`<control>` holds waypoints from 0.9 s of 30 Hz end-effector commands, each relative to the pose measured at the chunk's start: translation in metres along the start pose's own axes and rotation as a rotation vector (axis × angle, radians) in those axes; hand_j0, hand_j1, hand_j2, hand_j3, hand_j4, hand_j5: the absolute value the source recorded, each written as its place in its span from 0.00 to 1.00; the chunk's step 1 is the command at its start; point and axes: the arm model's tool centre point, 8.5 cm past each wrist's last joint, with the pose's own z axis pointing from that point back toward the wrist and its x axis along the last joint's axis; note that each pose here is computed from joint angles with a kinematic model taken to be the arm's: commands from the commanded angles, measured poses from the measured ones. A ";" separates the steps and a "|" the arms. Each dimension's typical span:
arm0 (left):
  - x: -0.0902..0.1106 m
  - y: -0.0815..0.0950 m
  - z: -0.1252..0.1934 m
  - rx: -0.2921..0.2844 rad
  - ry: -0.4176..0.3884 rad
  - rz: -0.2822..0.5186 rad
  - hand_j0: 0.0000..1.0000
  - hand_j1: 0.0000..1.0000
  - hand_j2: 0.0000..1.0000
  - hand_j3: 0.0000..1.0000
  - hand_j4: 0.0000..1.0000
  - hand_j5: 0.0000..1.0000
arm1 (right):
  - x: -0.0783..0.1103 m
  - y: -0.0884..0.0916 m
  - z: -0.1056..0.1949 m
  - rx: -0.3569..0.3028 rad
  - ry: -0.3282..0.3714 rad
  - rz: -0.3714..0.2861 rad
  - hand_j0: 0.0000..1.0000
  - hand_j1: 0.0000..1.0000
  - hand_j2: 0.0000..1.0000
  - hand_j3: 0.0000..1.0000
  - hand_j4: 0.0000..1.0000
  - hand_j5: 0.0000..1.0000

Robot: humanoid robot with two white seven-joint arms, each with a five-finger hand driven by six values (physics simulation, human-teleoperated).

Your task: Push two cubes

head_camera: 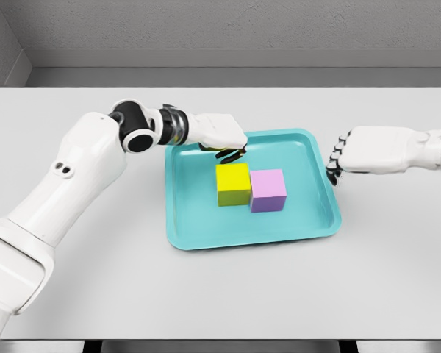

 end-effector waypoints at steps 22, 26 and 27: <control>0.006 -0.003 0.003 0.001 -0.020 -0.013 0.01 0.01 0.01 0.01 0.01 0.01 | -0.029 0.014 0.020 -0.088 0.018 -0.232 1.00 1.00 1.00 1.00 1.00 1.00; 0.008 -0.004 0.002 -0.002 -0.024 -0.014 0.01 0.01 0.01 0.01 0.01 0.01 | -0.030 0.016 0.024 -0.080 0.026 -0.233 1.00 1.00 1.00 1.00 1.00 1.00; 0.010 -0.003 0.002 0.002 -0.030 -0.014 0.01 0.01 0.01 0.01 0.01 0.01 | -0.030 0.016 0.024 -0.079 0.027 -0.232 1.00 1.00 1.00 1.00 1.00 1.00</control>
